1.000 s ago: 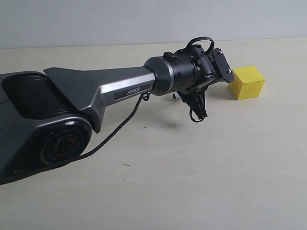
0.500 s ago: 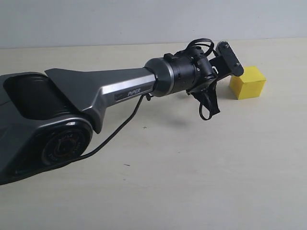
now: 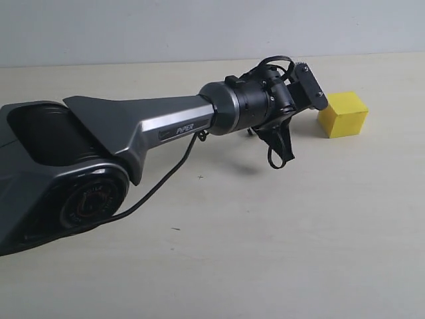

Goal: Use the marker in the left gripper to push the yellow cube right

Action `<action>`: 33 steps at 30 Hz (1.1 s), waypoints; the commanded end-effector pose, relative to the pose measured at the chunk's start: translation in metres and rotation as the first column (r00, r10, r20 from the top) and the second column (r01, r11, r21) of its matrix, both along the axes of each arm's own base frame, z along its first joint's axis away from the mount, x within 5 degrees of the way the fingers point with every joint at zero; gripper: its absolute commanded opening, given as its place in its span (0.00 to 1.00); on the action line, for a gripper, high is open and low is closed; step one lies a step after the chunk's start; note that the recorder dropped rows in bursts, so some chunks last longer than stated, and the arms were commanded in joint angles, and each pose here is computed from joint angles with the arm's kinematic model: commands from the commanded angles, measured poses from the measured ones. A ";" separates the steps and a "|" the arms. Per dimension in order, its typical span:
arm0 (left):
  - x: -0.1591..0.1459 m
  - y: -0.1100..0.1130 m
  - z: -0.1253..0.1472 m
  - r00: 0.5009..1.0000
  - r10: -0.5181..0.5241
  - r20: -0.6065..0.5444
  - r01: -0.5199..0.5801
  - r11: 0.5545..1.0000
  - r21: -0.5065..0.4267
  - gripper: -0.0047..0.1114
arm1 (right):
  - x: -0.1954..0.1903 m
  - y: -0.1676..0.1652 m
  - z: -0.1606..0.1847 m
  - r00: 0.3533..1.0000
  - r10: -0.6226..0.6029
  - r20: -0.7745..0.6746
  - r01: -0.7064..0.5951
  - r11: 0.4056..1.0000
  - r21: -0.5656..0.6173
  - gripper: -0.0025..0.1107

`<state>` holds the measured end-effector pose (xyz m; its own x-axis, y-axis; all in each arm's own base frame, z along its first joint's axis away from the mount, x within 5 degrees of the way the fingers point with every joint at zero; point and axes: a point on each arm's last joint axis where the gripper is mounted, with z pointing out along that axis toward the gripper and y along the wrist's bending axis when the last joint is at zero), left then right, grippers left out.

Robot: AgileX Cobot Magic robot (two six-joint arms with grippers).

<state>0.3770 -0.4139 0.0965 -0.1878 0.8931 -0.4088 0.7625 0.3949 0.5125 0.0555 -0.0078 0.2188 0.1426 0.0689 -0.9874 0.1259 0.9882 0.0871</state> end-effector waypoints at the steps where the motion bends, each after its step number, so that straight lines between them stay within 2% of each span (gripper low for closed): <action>1: 0.002 -0.006 -0.006 1.000 -0.010 0.008 0.011 0.998 -0.057 0.04 | 0.000 0.000 -0.001 1.000 -0.004 0.001 0.004 1.000 -0.007 0.02; 8: 0.008 -0.013 0.012 0.999 0.006 0.042 -0.002 0.994 -0.112 0.04 | 0.000 0.000 -0.001 1.000 -0.004 0.001 0.004 1.000 -0.010 0.02; 16: 0.007 -0.007 0.020 0.999 0.039 0.031 -0.037 0.998 -0.054 0.04 | 0.000 0.000 -0.001 1.000 -0.004 0.001 0.004 1.000 -0.006 0.02; 20: 0.006 0.000 0.044 0.996 0.088 0.031 -0.087 0.996 -0.029 0.04 | 0.000 0.000 -0.001 1.000 -0.004 0.001 0.004 1.000 -0.010 0.02; 27: 0.000 0.025 0.102 0.971 0.240 -0.006 -0.240 0.971 -0.005 0.04 | 0.000 0.000 -0.001 1.000 -0.004 0.001 0.004 1.000 -0.007 0.02; 30: -0.005 0.032 0.118 0.963 0.266 -0.036 -0.266 0.964 -0.011 0.04 | 0.000 0.000 -0.001 1.000 -0.004 0.001 0.004 1.000 -0.007 0.02; 33: -0.012 0.035 0.120 0.959 0.280 -0.054 -0.279 0.960 0.023 0.04 | 0.000 0.000 -0.001 1.000 -0.004 0.001 0.004 1.000 -0.009 0.02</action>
